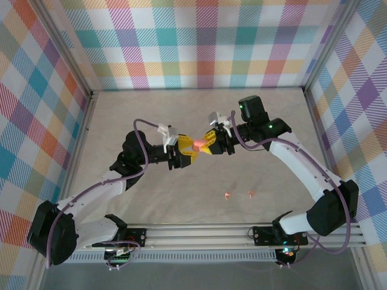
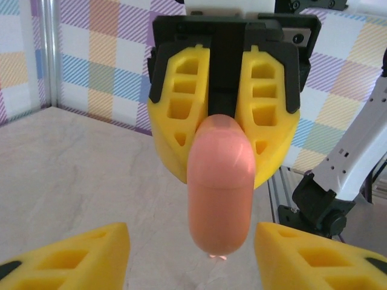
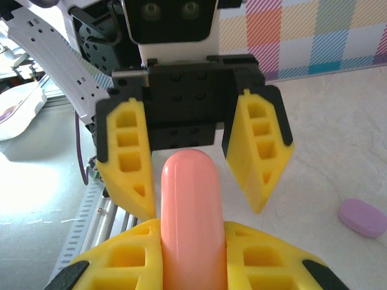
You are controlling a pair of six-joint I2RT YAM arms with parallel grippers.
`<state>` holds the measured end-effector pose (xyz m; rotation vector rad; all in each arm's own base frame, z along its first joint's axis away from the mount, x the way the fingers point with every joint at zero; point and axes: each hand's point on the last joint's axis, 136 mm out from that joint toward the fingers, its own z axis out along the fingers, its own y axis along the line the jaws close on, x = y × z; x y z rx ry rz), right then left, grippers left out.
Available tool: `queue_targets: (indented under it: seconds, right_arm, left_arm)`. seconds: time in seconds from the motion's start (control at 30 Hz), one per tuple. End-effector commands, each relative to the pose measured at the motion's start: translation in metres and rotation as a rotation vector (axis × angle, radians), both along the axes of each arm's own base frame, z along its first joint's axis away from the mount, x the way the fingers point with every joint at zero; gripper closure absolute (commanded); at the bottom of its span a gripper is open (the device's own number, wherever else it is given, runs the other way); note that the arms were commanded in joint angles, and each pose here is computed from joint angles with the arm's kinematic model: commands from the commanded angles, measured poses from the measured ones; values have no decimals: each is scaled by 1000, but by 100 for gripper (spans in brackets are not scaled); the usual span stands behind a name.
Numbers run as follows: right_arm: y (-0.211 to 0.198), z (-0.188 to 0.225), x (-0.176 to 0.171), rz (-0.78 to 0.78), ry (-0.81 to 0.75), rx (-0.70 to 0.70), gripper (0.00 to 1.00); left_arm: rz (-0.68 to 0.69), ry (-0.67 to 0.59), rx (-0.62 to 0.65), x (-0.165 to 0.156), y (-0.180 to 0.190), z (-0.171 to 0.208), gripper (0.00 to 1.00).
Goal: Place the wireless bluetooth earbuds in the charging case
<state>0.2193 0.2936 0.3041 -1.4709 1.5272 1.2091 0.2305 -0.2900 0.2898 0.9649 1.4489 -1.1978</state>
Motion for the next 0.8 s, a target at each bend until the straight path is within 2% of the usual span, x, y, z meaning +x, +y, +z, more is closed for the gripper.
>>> queue_targets:
  seconds: [0.0, 0.27, 0.6, 0.67, 0.77]
  right_arm:
    - [2, 3, -3, 31, -45, 19, 93]
    - [0, -5, -4, 30, -46, -8, 93]
    - [2, -6, -4, 42, -27, 2, 93]
    - [3, -4, -4, 48, -21, 9, 93]
    - [5, 1, -3, 60, -13, 23, 93]
  left_arm:
    - [-58, -47, -48, -5, -7, 24, 48]
    - [-54, -72, -67, -6, -6, 29, 47]
    - [-89, -56, -61, -8, -13, 28, 57]
    - [-96, -53, -57, -9, -13, 26, 61]
    - [-111, -54, -33, -10, -15, 25, 73]
